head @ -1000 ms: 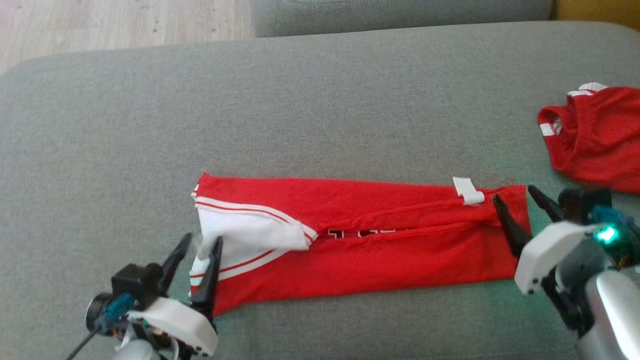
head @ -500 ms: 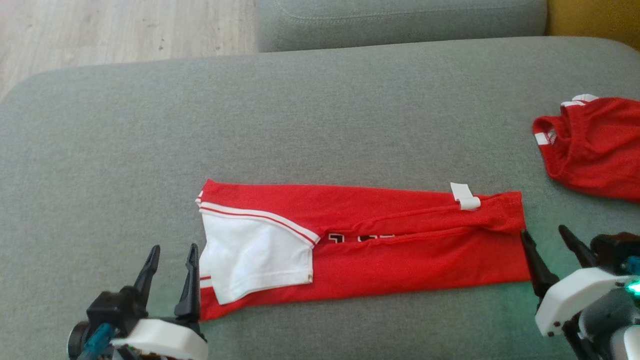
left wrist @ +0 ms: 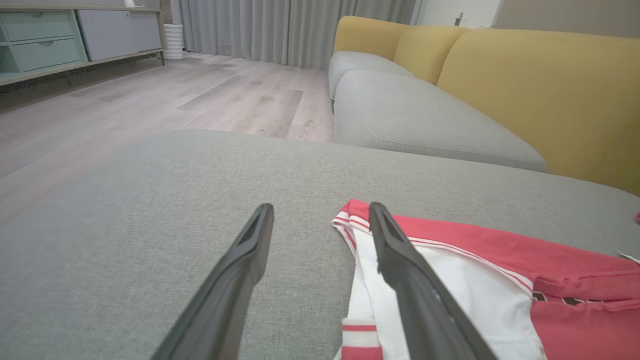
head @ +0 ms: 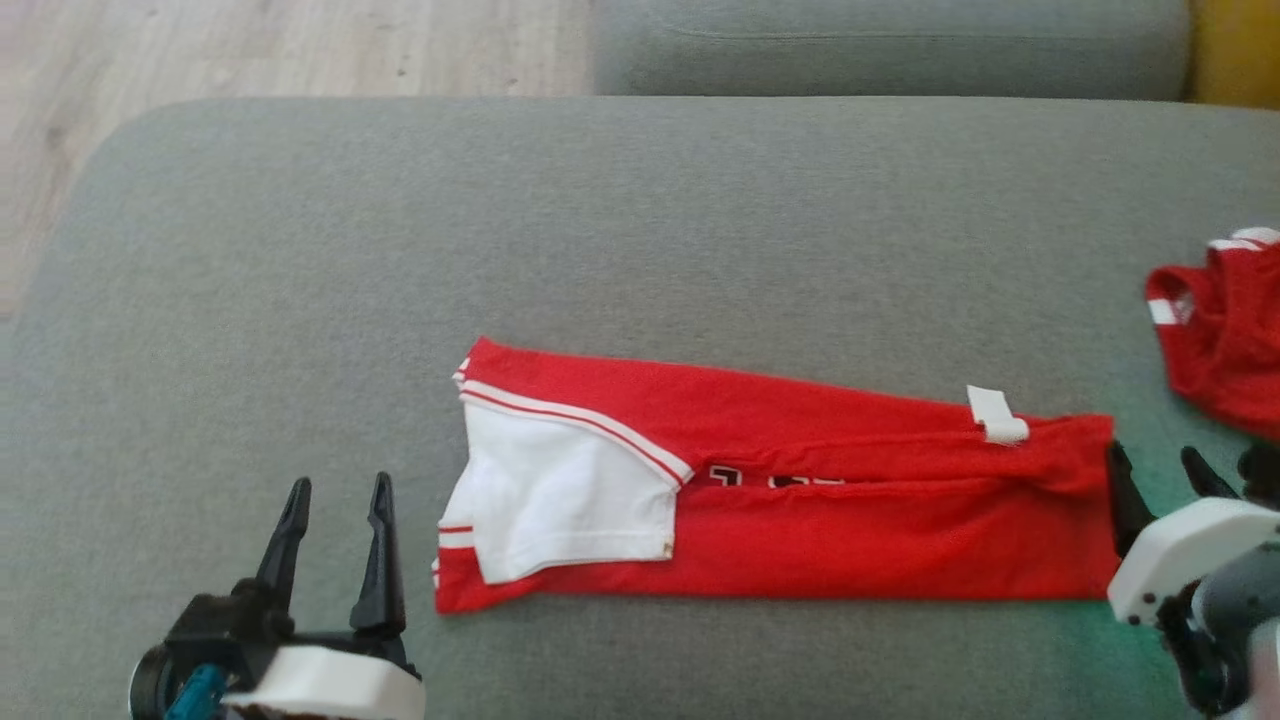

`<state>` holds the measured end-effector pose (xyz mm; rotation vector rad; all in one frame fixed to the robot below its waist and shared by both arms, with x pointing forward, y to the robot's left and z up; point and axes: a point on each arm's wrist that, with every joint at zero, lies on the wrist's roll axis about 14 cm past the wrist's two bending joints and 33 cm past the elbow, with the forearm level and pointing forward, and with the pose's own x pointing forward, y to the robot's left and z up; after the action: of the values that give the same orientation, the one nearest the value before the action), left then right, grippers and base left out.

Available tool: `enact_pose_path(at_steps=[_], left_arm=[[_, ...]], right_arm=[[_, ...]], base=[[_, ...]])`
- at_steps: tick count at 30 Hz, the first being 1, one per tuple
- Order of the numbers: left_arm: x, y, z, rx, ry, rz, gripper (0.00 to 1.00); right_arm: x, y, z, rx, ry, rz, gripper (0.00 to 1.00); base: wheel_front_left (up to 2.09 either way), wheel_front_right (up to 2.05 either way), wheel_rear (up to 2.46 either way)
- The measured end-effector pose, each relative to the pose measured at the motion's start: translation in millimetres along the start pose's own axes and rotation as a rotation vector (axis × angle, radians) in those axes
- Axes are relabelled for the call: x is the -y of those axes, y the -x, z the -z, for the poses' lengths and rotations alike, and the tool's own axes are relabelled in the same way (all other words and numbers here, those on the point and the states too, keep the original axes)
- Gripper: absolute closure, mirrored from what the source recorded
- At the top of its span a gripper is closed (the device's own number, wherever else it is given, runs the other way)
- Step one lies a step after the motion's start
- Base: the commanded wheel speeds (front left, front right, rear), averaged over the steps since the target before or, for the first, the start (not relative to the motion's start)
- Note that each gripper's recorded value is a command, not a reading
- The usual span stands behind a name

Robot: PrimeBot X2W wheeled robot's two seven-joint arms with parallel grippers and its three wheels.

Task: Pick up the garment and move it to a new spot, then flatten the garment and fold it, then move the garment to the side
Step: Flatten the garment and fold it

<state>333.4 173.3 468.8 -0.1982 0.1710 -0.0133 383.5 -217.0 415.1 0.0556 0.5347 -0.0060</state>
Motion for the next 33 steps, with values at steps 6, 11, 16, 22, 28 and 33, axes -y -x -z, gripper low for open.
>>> enact_pose_path(at_steps=[6,11,16,22,28,33], left_arm=[[-14,10,-6,0.019,-0.010,-0.049,0.00],[-19,16,-12,0.033,-0.007,-0.074,0.00],[-21,17,-13,0.033,-0.012,-0.082,0.00],[-13,12,-15,0.037,-0.019,-0.052,0.00],[-3,5,-15,0.031,-0.022,-0.019,0.00],[7,1,-15,0.033,-0.024,0.014,0.00]], right_arm=[[-5,-19,27,-0.117,-0.009,-0.003,0.00],[-6,-23,53,-0.212,-0.012,-0.001,0.00],[-12,-25,56,-0.239,-0.038,-0.019,0.43],[-19,-24,54,-0.238,-0.067,-0.040,1.00],[-6,-21,42,-0.199,-0.086,-0.015,1.00],[42,-8,4,-0.109,-0.055,0.074,1.00]], base=[[0.00,0.00,0.00],[0.00,0.00,0.00],[0.00,0.00,0.00],[0.00,0.00,0.00],[0.00,0.00,0.00],[0.00,0.00,0.00]])
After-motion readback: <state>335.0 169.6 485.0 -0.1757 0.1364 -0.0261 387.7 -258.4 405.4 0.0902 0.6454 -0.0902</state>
